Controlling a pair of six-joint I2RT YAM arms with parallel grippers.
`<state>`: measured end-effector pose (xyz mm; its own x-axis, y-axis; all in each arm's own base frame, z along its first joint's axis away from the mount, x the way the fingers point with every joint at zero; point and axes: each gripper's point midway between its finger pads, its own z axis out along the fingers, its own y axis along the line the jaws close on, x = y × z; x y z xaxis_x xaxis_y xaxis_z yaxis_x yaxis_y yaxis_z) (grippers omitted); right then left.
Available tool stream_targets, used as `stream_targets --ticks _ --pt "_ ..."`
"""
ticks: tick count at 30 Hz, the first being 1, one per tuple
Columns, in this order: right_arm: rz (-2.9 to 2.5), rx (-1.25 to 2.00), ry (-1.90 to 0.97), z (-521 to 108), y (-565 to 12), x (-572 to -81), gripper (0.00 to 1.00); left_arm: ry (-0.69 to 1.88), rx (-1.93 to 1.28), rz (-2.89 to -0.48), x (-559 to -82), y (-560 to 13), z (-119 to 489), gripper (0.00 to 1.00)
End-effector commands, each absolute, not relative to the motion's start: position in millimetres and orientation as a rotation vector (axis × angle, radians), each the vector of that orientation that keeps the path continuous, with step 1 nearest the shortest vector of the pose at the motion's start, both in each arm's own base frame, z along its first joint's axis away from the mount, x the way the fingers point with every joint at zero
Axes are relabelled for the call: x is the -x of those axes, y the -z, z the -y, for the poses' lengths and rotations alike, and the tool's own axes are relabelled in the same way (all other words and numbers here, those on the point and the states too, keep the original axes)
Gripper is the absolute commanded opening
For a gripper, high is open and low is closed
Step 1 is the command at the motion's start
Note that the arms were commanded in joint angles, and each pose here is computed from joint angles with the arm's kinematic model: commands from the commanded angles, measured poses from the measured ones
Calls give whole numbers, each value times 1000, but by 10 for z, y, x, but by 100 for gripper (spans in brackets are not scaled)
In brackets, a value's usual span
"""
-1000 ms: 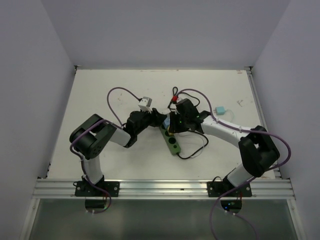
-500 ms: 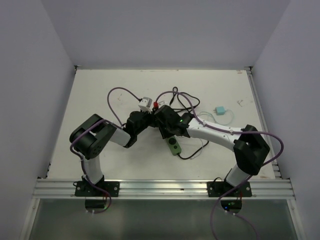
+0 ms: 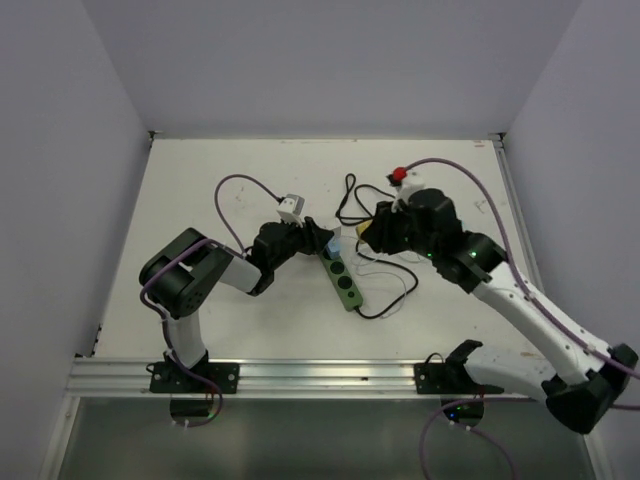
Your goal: Pull the plug off the socket
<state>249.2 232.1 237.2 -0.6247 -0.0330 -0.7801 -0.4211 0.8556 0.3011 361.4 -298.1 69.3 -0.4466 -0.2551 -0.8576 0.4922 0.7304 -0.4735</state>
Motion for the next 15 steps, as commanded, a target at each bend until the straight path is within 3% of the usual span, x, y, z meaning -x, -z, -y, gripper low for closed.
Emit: stream_targets --ticks 1,9,15 --pt "-2180 228 -611 -1884 -2416 -2470 0 689 -192 -2247 -3161 363 2616 45" --pt "-2207 -145 -292 -848 -1957 -2679 0 701 -203 -2241 -3153 351 2631 48" --pt "-2255 -491 -343 -348 -1417 -2802 0 709 -209 -2236 -3153 337 2634 48"
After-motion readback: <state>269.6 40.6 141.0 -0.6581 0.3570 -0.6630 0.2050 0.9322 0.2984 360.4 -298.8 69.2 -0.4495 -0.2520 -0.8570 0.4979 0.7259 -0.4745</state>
